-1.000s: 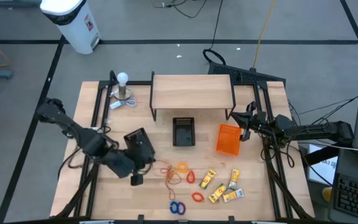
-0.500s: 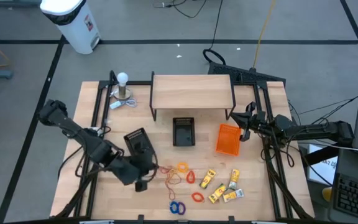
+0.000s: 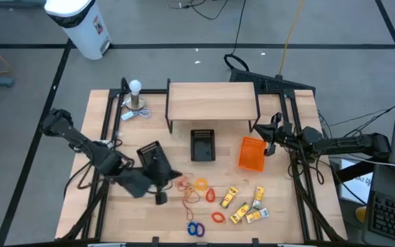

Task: Pick & Place Office Desk Supplies
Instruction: Put the red rubber band into the left black basket

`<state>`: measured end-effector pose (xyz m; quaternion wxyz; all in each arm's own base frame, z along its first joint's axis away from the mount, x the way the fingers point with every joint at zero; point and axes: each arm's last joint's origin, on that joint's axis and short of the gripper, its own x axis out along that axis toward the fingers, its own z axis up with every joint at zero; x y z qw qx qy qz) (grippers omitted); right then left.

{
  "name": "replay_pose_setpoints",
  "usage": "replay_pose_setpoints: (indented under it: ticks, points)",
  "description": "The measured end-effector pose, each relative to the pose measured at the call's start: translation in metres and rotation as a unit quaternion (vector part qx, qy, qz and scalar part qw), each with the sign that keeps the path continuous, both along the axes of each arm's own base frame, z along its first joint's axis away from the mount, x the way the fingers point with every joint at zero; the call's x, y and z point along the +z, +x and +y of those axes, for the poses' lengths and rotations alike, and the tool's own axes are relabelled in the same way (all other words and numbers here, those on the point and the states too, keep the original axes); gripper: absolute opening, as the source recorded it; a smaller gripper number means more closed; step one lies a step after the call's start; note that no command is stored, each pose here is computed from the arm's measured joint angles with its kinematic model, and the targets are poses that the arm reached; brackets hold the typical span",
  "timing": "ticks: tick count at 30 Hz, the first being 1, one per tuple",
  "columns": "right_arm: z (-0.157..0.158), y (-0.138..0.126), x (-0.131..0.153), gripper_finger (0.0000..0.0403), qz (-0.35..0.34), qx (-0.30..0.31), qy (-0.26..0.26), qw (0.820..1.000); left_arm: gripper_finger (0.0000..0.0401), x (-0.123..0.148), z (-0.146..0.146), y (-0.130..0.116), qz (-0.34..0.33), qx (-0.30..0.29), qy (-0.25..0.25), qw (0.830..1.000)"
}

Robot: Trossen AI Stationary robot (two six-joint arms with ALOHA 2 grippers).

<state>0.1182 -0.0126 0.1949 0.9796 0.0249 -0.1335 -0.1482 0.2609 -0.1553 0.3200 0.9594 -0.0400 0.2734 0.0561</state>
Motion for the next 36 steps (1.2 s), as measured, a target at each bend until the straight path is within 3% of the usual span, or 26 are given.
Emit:
replay_pose_setpoints:
  ticks: [3,6,9,12,16,20,24,27,31,36]
  points:
    - [0.0,0.0,0.001,0.0,-0.003,-0.001,-0.002,1.0,0.0,-0.015,0.0,0.01,0.048,-0.015,-0.032,0.998]
    - [0.0,0.0,0.0,0.0,-0.002,-0.001,-0.003,1.0,0.0,-0.004,0.0,0.008,0.002,0.003,-0.002,1.0]
    - [0.0,0.001,-0.001,0.0,0.004,-0.001,-0.003,1.0,0.0,-0.006,0.0,0.004,0.027,-0.009,-0.045,0.999]
    - [0.0,0.001,0.0,0.0,0.003,-0.001,-0.003,1.0,0.0,-0.024,-0.002,0.008,0.042,-0.001,-0.002,0.999]
    - [0.0,0.002,-0.001,0.0,0.006,-0.001,-0.003,1.0,0.0,-0.009,-0.004,0.006,0.006,-0.013,-0.026,1.0]
    - [0.0,0.003,-0.001,0.0,0.003,-0.001,-0.003,1.0,0.0,-0.02,0.0,0.005,0.039,-0.012,-0.009,0.999]
    - [0.0,0.003,0.0,0.0,-0.001,-0.001,-0.003,1.0,0.0,-0.012,0.001,0.005,0.018,-0.005,-0.011,1.0]
    - [0.0,0.003,0.0,0.0,-0.001,0.0,-0.003,1.0,0.0,-0.017,0.003,0.005,0.028,0.006,0.014,1.0]
    - [0.0,0.003,0.0,0.0,0.001,0.0,-0.003,1.0,0.0,0.008,0.014,-0.009,-0.02,0.026,0.043,0.999]
    - [0.0,0.004,-0.001,0.0,0.004,0.0,-0.003,1.0,0.0,0.051,0.039,-0.056,-0.082,0.049,0.085,0.992]
